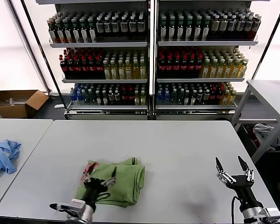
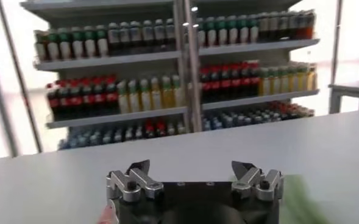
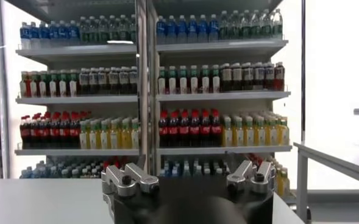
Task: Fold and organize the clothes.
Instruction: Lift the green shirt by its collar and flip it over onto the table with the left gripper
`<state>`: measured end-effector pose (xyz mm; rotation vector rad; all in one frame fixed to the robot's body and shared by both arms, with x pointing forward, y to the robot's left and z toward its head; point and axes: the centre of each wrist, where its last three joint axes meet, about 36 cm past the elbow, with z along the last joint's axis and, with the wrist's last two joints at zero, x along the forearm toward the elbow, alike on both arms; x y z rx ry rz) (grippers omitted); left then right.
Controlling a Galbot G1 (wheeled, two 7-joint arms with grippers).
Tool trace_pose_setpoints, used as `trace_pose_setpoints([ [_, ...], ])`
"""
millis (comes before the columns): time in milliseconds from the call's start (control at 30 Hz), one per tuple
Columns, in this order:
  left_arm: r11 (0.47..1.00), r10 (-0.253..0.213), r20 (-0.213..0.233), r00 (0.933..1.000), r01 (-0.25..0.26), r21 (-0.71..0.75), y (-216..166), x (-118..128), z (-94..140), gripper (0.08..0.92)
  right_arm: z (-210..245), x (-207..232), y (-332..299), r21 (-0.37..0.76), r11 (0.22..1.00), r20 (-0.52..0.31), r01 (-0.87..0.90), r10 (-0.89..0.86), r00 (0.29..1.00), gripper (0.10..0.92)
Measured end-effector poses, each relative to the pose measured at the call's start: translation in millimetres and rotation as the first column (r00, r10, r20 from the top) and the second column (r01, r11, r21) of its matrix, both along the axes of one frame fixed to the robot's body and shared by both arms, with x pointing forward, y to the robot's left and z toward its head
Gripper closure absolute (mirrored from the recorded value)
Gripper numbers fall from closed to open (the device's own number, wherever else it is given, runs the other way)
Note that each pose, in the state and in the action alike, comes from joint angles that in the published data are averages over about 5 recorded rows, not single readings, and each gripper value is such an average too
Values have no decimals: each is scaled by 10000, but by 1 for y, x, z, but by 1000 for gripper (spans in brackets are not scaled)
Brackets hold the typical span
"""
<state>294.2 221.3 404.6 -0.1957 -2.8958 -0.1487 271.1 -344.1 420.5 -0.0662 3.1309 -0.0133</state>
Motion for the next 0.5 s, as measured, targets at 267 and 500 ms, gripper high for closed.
trace_pose_setpoints([
  [267,9928,1193,-974,9881,-1201,-23,46,5,-13,177,0,-1,1,33,10000,2,-18,18,10000,200],
  [500,9879,1447,-1566,9770,-1515,-323,57,4,-21,177,0,-3,2,24,10000,6,-29,29,10000,200],
])
